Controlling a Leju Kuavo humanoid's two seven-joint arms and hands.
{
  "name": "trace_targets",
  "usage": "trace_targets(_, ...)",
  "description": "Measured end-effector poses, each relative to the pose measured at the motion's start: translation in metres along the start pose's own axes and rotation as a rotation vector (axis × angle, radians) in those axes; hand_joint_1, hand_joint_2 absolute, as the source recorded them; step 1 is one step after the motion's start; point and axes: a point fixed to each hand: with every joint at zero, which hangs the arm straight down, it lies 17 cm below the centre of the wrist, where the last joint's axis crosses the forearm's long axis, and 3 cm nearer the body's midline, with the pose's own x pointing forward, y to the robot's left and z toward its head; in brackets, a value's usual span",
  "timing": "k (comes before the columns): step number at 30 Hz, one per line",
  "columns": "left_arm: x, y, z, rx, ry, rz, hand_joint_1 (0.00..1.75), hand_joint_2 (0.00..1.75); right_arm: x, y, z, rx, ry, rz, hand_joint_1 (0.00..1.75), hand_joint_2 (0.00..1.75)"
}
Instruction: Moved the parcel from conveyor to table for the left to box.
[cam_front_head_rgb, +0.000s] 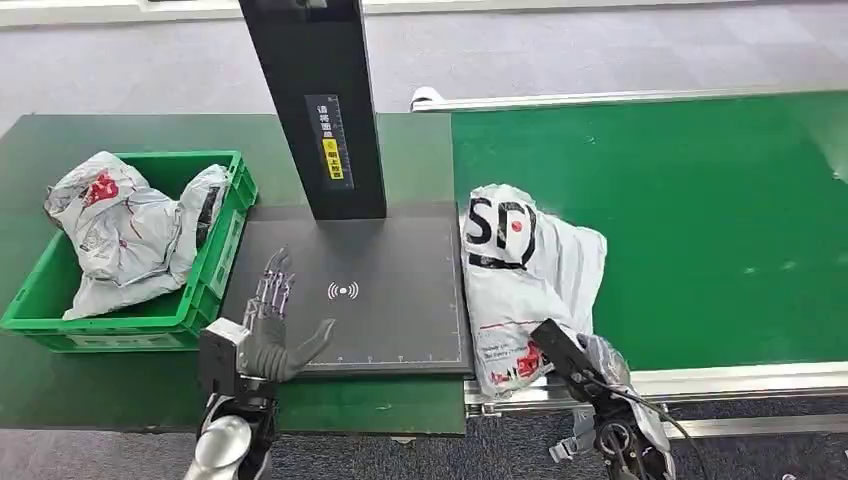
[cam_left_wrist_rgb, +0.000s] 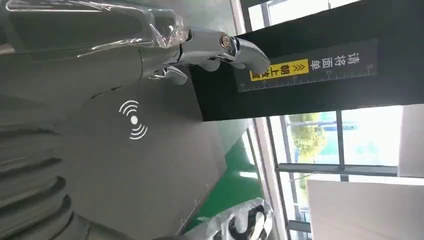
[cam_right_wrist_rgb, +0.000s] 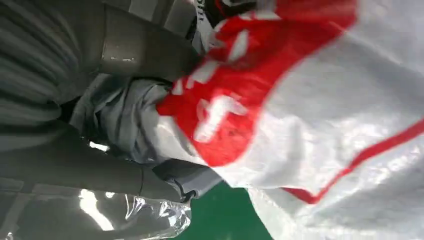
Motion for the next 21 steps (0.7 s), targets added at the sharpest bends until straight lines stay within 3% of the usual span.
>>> trace_targets(3,0.001,0.002,0.003,0.006,-0.001,0.0,0.0,1.75,0.019,-0.015,0.003,-0.055,-0.086,-0.097,1.75,1.75)
trace_targets(7,0.004,0.016,0.004,0.069,-0.009,-0.013,0.0,1.75,0.062,-0.061,0.013,-0.192,-0.286,-0.285,1.75,1.75)
trace_targets(15,0.012,0.042,0.003,0.187,-0.054,-0.03,0.0,1.75,0.112,-0.153,0.072,-0.443,-0.652,-0.713,1.75,1.75)
trace_targets(18,0.018,0.053,0.004,0.248,-0.086,-0.065,0.0,1.75,0.111,-0.175,0.093,-0.554,-0.718,-0.735,1.75,1.75)
trace_targets(21,0.032,0.072,0.007,0.352,-0.15,-0.145,0.0,1.75,0.122,-0.18,0.106,-0.591,-0.76,-0.639,1.75,1.75)
